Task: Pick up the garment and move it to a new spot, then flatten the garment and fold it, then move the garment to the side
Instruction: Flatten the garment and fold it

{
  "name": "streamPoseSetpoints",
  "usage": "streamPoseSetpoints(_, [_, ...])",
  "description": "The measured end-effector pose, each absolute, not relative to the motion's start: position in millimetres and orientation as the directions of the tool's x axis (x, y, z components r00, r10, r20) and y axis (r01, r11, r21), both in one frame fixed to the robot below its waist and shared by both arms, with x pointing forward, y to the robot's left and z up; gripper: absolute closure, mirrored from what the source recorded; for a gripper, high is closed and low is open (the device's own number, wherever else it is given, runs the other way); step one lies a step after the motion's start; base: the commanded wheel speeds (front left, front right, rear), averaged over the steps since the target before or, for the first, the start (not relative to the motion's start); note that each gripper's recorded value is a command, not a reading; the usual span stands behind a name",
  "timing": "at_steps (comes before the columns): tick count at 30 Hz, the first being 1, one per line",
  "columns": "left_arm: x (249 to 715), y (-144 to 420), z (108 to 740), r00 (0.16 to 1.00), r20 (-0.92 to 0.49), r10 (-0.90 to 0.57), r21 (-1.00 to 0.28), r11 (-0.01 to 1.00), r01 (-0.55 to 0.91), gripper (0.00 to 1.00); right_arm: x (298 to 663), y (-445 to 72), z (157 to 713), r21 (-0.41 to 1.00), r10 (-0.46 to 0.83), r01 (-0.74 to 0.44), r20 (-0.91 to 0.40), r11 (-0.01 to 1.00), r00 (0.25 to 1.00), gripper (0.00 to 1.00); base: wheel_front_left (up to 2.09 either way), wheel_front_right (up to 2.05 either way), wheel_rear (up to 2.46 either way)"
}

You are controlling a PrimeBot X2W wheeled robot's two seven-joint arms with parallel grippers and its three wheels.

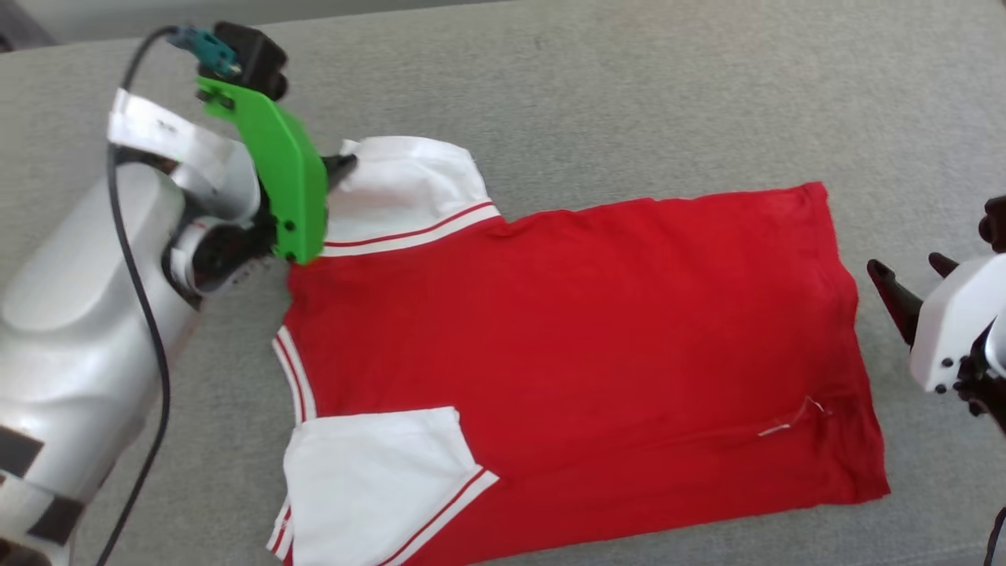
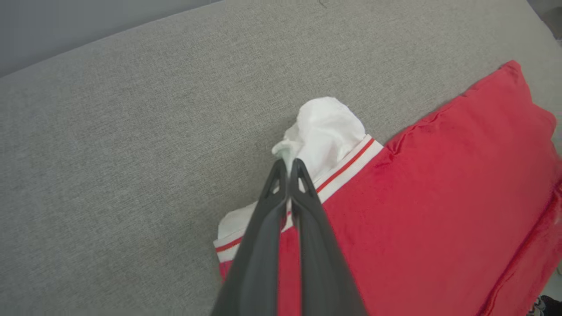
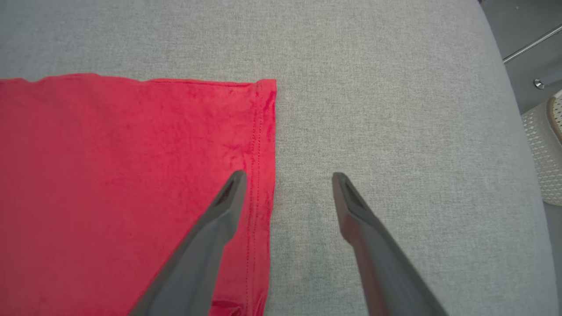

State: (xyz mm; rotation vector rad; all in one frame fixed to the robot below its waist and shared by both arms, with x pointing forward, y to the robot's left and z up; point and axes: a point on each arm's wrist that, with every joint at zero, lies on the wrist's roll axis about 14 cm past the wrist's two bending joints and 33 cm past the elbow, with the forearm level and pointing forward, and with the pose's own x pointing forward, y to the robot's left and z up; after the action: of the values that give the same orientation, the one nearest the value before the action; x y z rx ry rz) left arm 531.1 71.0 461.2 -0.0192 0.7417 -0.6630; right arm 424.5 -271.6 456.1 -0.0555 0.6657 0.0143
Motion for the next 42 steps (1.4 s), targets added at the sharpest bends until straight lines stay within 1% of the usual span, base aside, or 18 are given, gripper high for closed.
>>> streamPoseSetpoints(8, [488.6,81.9,482.5,0.582,-0.577,-0.573,-0.211,0.793,0.572,1.0,461.1,-249.1,453.9,0.006,0.074,-0.099,-0.71,0.995,0.701,0.0,0.0,0.0,0.0])
streamPoseSetpoints(18, [469.2,82.9,479.6,0.589,-0.559,-0.583,-0.216,0.789,0.575,1.0,496.8,-258.9,426.3,-0.019,0.032,-0.08,-0.807,0.997,0.589,0.0,0.0,0.0,0.0])
streamPoseSetpoints(22, [465.5,84.1,476.2,0.59,-0.558,-0.584,-0.223,0.79,0.571,1.0,504.1,-255.2,409.1,-0.023,0.03,-0.089,-0.834,0.996,0.552,0.0,0.0,0.0,0.0])
streamPoseSetpoints(26, [464.8,87.9,472.9,0.594,-0.561,-0.577,-0.223,0.796,0.562,1.0,503.9,-245.8,388.3,-0.023,0.04,-0.118,-0.86,0.993,0.509,0.0,0.0,0.0,0.0])
streamPoseSetpoints(29, [465.1,91.3,471.2,0.601,-0.562,-0.568,-0.215,0.802,0.557,1.0,504.6,-241.1,379.8,-0.044,0.038,-0.154,-0.868,0.987,0.494,0.0,0.0,0.0,0.0])
streamPoseSetpoints(33, [464.0,93.0,468.3,0.605,-0.563,-0.563,-0.219,0.808,0.547,1.0,506.0,-239.1,371.6,-0.045,0.044,-0.168,-0.869,0.985,0.493,0.0,0.0,0.0,0.0])
streamPoseSetpoints(34, [463.1,93.5,467.1,0.604,-0.565,-0.562,-0.221,0.809,0.545,1.0,505.2,-238.4,369.8,-0.044,0.045,-0.171,-0.872,0.984,0.487,0.06,0.0,0.0,0.0])
streamPoseSetpoints(35, [461.8,94.2,465.4,0.603,-0.569,-0.559,-0.223,0.811,0.541,1.0,504.9,-237.5,368.8,-0.042,0.049,-0.174,-0.872,0.984,0.486,0.6,0.0,0.0,0.0])
streamPoseSetpoints(36, [461.3,95.3,464.1,0.607,-0.57,-0.554,-0.226,0.816,0.533,1.0,504.8,-236.9,368.1,-0.04,0.052,-0.177,-0.871,0.983,0.488,1.0,0.0,0.0,0.0])
streamPoseSetpoints(38, [461.0,97.4,462.7,0.612,-0.57,-0.548,-0.226,0.821,0.524,1.0,506.5,-234.9,369.4,-0.037,0.062,-0.184,-0.861,0.982,0.505,1.0,0.0,0.0,0.0])
streamPoseSetpoints(42, [462.7,105.6,461.6,0.643,-0.56,-0.522,-0.223,0.843,0.49,1.0,513.4,-227.9,377.6,-0.018,0.093,-0.186,-0.815,0.982,0.572,1.0,0.0,0.0,0.0])
